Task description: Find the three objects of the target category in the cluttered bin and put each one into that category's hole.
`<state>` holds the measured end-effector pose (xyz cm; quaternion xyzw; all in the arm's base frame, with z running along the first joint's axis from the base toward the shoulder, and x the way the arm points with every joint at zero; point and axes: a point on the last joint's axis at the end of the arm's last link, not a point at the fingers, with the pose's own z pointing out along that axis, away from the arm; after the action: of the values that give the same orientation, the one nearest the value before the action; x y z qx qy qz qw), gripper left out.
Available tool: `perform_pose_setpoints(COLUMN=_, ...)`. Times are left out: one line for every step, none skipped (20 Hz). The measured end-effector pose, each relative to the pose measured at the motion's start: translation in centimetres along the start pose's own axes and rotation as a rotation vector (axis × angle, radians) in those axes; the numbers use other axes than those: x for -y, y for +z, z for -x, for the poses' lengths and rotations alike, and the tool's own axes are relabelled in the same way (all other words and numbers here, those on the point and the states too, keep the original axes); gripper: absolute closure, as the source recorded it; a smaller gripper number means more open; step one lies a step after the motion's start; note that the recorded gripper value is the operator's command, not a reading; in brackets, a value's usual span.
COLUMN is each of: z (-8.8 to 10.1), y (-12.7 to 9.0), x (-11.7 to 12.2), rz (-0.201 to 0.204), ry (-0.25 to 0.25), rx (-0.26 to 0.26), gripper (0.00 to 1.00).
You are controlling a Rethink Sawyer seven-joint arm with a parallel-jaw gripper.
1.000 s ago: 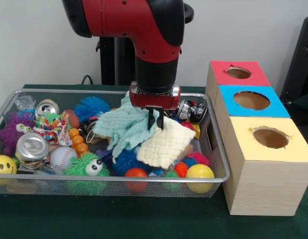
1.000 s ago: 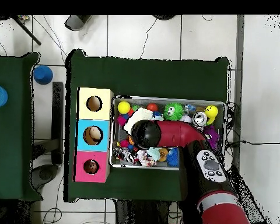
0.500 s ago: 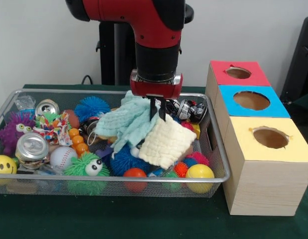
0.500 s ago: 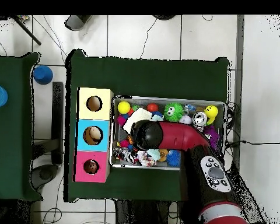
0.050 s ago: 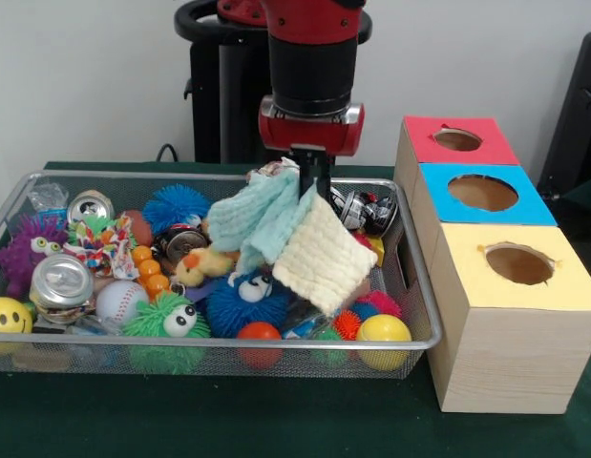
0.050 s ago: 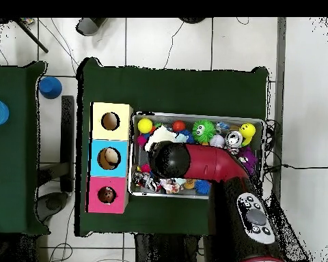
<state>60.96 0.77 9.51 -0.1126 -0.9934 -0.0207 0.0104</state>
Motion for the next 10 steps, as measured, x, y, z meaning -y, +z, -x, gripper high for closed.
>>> perform_pose_setpoints(z=0.0, y=-0.4, x=-0.2, rz=0.001, ry=0.002, rx=-0.003, gripper=1.00)
perform_pose_setpoints(z=-0.1, y=-0.7, x=-0.3, rz=0.002, ry=0.003, rx=-0.005, gripper=1.00)
perform_pose_setpoints(z=-0.1, y=-1.1, x=-0.5, rz=0.003, ry=0.005, rx=-0.009, gripper=1.00)
perform_pose_setpoints(z=-0.2, y=-1.8, x=-0.9, rz=0.005, ry=0.008, rx=-0.020, gripper=1.00)
perform_pose_setpoints(z=-0.3, y=-2.2, x=-1.1, rz=0.007, ry=0.010, rx=-0.029, gripper=1.00)
perform_pose_setpoints(z=-0.3, y=-2.5, x=-1.2, rz=0.008, ry=0.012, rx=-0.035, gripper=1.00)
perform_pose_setpoints(z=-0.4, y=-3.0, x=-1.5, rz=0.010, ry=0.016, rx=-0.048, gripper=1.00)
perform_pose_setpoints(z=-0.5, y=-3.3, x=-1.6, rz=0.011, ry=0.017, rx=-0.054, gripper=1.00)
perform_pose_setpoints(z=-0.5, y=-3.7, x=-1.8, rz=0.013, ry=0.020, rx=-0.061, gripper=1.00)
perform_pose_setpoints(z=-0.5, y=-3.9, x=-1.8, rz=0.013, ry=0.021, rx=-0.064, gripper=1.00)
